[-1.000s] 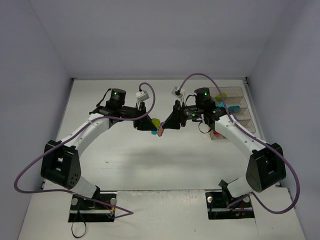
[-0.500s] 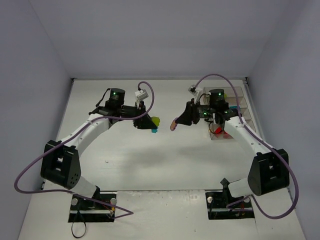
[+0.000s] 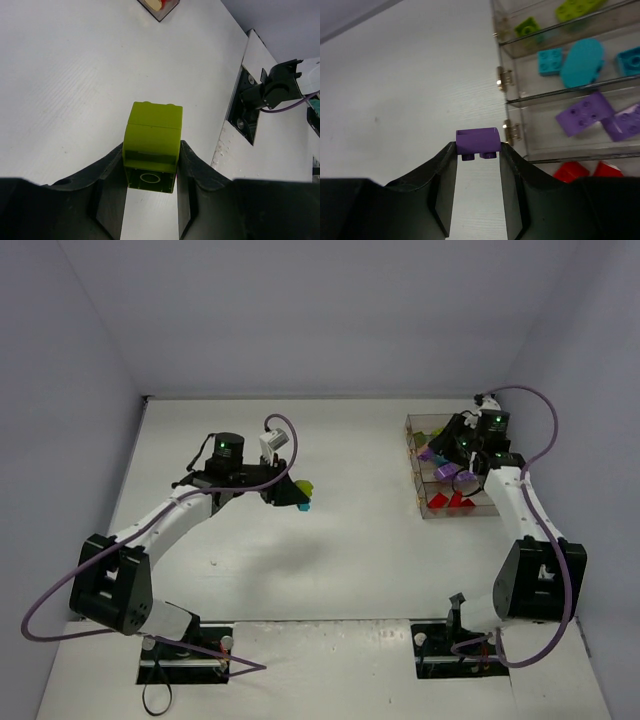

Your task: Sort the legos into containers by color

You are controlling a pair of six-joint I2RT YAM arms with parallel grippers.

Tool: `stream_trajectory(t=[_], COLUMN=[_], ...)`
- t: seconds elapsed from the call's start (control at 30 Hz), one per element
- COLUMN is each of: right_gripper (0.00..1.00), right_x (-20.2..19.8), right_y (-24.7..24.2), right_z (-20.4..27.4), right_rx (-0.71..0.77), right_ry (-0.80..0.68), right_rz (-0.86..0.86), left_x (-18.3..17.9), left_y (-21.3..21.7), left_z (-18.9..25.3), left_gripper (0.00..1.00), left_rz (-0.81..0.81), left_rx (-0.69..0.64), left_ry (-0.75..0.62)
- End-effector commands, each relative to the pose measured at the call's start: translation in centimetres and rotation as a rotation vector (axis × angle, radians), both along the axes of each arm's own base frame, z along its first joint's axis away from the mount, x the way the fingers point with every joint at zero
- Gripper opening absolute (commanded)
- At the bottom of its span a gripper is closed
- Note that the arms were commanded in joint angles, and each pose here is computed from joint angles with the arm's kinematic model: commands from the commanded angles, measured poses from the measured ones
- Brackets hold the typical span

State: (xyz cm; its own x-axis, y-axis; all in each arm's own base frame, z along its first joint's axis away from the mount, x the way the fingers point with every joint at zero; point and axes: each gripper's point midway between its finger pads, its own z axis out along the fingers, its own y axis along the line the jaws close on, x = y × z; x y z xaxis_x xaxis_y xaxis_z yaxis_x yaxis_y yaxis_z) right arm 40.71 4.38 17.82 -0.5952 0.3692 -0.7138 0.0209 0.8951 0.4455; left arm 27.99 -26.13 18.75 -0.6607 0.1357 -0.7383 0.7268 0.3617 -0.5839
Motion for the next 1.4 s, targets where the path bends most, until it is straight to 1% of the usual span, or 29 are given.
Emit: stream_trajectory(t=[0.0,0.1,0.2,0.37,0.6,0.73,0.77,0.8,0.87,0.9,0.97,1.0,1.03,1.07,1.13,1.2,1.27,1.3,1.37], right_gripper=[0.00,0.00,0.00,0.00,0.00,0.00,0.03,0.11,0.20,0.29,0.38,0.44,0.64,0.65,0.66,0.66,0.66,0.66,0.66], right_x=[2.4,2.5,2.8,3.7,2.9,3.1,3.2,3.3,3.4,3.4,3.4,3.4,3.2,3.3,3.0,2.7,2.3,1.5,0.7], right_y=[-4.4,-6.6,-7.4,-6.9,-7.8,-7.6,-7.5,-7.3,-6.8,-6.7,-6.2,-6.2,-5.2,-4.9,-4.1,-1.8,1.0,3.0,5.7], right_z=[2.1,1.1,-0.4,-2.4,-5.3,-6.4,-6.5,-6.8,-6.9,-6.8,-6.8,-6.6,-4.5,-4.4,-2.5,-0.1,1.9,3.6,5.5], right_rx=[0.002,-0.004,0.010,0.047,0.021,0.023,0.025,0.030,0.041,0.044,0.044,0.038,0.024,0.025,0.013,0.023,0.014,0.040,0.049], right_ry=[-0.052,-0.026,0.015,0.066,0.129,0.150,0.152,0.158,0.161,0.159,0.160,0.152,0.097,0.095,0.045,-0.020,-0.093,-0.142,-0.218], right_rz=[-0.231,-0.318,-0.346,-0.331,-0.392,-0.373,-0.365,-0.357,-0.328,-0.318,-0.299,-0.289,-0.234,-0.226,-0.190,-0.093,0.034,0.131,0.271], left_x=[0.7,0.6,0.6,0.6,0.2,0.4,0.4,0.5,0.7,0.8,1.2,1.4,2.8,2.8,3.3,3.6,3.8,3.9,3.8], left_y=[0.0,0.3,0.3,0.5,0.6,0.5,0.4,0.4,0.3,0.2,0.2,0.2,0.2,0.2,0.2,0.0,-0.2,-0.3,-0.7], left_z=[3.8,3.5,3.5,3.3,3.0,3.5,3.6,3.7,4.1,4.3,4.5,4.6,5.7,5.9,6.4,7.1,7.8,7.9,8.9], left_gripper=[0.00,0.00,0.00,0.00,0.00,0.00,0.00,0.00,0.00,0.00,0.00,0.00,0.00,0.00,0.00,0.00,0.00,0.00,0.00], left_rz=[0.046,0.064,0.071,0.067,0.067,0.070,0.071,0.072,0.076,0.080,0.098,0.114,0.201,0.206,0.236,0.257,0.270,0.273,0.266], left_rx=[-0.049,-0.034,-0.037,-0.029,-0.034,-0.043,-0.045,-0.046,-0.054,-0.059,-0.062,-0.067,-0.092,-0.101,-0.113,-0.136,-0.163,-0.172,-0.213], left_ry=[-0.138,-0.130,-0.139,-0.159,-0.160,-0.167,-0.166,-0.166,-0.164,-0.163,-0.157,-0.149,-0.139,-0.135,-0.135,-0.125,-0.122,-0.116,-0.118])
